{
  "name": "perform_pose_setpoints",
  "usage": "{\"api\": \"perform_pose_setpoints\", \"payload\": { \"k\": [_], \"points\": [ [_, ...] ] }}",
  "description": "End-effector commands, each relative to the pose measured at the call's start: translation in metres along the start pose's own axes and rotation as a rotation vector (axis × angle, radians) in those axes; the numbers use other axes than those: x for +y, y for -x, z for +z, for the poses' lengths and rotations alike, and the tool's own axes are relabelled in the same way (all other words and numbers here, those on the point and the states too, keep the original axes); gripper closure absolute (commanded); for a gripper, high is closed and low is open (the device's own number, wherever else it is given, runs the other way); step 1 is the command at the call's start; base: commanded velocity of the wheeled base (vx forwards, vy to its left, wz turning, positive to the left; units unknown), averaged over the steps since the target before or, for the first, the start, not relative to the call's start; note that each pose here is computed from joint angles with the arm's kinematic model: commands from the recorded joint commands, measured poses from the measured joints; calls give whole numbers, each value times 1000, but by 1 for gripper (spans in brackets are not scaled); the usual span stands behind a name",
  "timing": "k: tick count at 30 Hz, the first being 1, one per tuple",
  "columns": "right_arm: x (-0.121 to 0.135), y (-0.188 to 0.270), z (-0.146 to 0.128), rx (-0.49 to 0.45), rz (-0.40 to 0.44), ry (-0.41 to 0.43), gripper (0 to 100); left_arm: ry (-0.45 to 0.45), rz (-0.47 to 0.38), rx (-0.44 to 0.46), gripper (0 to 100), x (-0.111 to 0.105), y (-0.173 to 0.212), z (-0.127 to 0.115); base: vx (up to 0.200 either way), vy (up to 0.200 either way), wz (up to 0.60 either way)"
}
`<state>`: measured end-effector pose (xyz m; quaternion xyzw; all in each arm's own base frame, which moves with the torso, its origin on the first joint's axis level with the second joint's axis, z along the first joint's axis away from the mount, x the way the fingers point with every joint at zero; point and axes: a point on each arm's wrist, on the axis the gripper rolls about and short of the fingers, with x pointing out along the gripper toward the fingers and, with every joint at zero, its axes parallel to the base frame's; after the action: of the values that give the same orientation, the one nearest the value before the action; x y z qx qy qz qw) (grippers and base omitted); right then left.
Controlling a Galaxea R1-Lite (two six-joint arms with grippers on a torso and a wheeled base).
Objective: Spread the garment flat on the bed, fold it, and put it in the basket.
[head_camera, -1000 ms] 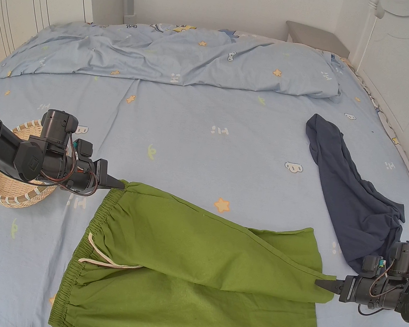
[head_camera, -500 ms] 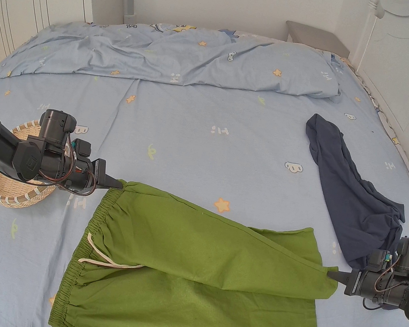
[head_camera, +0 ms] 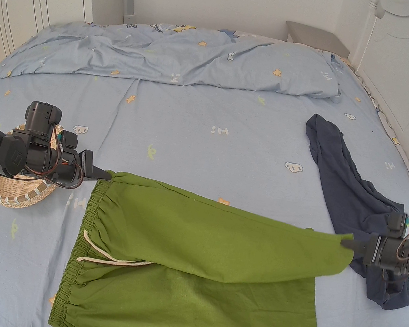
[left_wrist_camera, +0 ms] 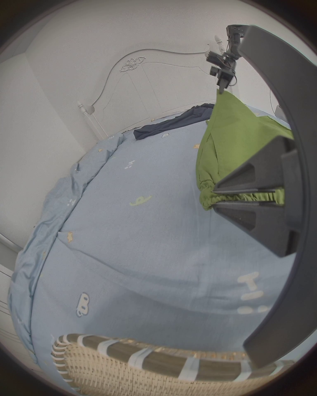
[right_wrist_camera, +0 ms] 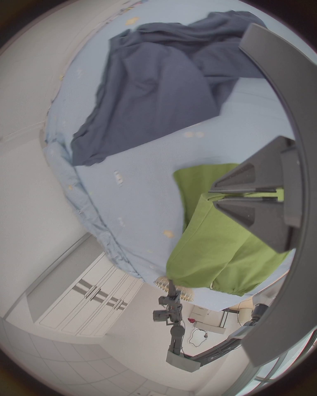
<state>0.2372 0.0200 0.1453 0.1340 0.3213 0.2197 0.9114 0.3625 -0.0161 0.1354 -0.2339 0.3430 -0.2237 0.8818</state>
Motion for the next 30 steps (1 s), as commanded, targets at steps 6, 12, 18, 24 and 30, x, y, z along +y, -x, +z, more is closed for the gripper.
{"api": "perform_pose_setpoints", "payload": {
  "k": [6, 12, 18, 24, 30],
  "points": [
    [49, 30, 79, -201, 78, 146, 100, 4, 8, -101, 100, -9, 32, 10, 0, 0, 0],
    [42, 0, 97, -182, 85, 145, 100, -2, 10, -168, 100, -3, 36, 16, 0, 0, 0],
    [37, -26, 105, -159, 85, 141, 100, -12, 12, -200, 100, 2, 38, 16, 0, 0, 0],
    [28, -53, 115, -180, 86, 151, 100, -22, 14, -227, 100, 7, 38, 17, 0, 0, 0],
    [20, -68, 132, -240, 86, 163, 100, -38, 8, -253, 100, 9, 38, 17, 0, 0, 0]
  ]
}}
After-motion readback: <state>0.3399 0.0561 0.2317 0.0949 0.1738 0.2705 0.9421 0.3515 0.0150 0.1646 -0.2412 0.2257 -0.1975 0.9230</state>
